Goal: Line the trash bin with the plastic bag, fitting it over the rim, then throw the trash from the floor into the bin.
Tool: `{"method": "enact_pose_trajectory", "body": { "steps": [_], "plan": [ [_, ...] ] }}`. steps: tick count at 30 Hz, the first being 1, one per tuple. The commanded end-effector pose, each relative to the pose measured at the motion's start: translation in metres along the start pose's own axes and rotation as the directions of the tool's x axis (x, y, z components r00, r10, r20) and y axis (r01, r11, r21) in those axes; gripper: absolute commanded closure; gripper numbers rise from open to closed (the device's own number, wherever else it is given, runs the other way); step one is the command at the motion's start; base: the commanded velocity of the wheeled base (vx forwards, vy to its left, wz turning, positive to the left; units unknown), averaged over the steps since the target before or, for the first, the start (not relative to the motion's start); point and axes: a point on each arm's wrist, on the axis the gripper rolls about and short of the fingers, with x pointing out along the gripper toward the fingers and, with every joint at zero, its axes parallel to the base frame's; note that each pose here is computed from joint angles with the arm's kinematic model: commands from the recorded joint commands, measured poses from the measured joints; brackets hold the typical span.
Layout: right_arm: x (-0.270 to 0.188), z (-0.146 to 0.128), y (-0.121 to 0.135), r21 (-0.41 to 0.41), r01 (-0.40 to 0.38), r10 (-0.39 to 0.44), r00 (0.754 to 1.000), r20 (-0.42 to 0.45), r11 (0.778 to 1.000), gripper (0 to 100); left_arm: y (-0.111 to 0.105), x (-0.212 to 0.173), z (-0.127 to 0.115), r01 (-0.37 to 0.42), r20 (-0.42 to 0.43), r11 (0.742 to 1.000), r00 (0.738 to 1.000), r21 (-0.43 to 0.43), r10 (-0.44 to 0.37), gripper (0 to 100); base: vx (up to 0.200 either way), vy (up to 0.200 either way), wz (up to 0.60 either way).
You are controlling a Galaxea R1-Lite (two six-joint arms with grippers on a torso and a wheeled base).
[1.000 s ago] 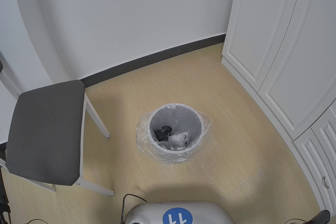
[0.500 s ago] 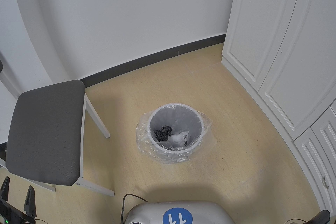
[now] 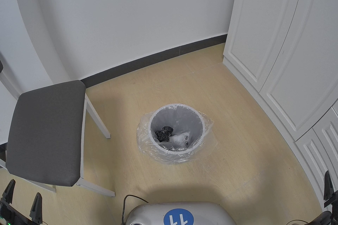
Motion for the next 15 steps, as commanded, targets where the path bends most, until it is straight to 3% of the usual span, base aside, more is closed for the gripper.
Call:
{"method": "enact_pose_trajectory", "body": {
  "steps": [1, 8, 11, 15],
  "plan": [
    [-0.0005, -0.0110, 0.0003, -0.011, -0.001, 0.000, 0.998, -0.065, 1.000, 0, -0.0005, 0.0002, -0.0062, 0.025, -0.016, 0.999, 1.000, 0.025, -0.024, 0, 0.000, 0.000, 0.00],
    [-0.0006, -0.0111, 0.0014, 0.026, -0.048, 0.049, 0.997, -0.065, 0.999, 0, -0.0004, 0.0002, -0.0062, 0.020, -0.016, 1.000, 1.000, 0.021, -0.020, 0, 0.000, 0.000, 0.00],
    [-0.0008, -0.0115, 0.0031, 0.041, -0.125, 0.127, 0.989, -0.070, 0.991, 0, -0.0004, 0.0002, -0.0062, 0.020, -0.016, 1.000, 1.000, 0.021, -0.020, 0, 0.000, 0.000, 0.00],
    [-0.0016, -0.0116, 0.0066, 0.068, -0.276, 0.280, 0.958, -0.066, 0.959, 0, -0.0005, 0.0002, -0.0062, 0.023, -0.016, 1.000, 1.000, 0.019, -0.023, 0, 0.000, 0.000, 0.00]
  ]
}}
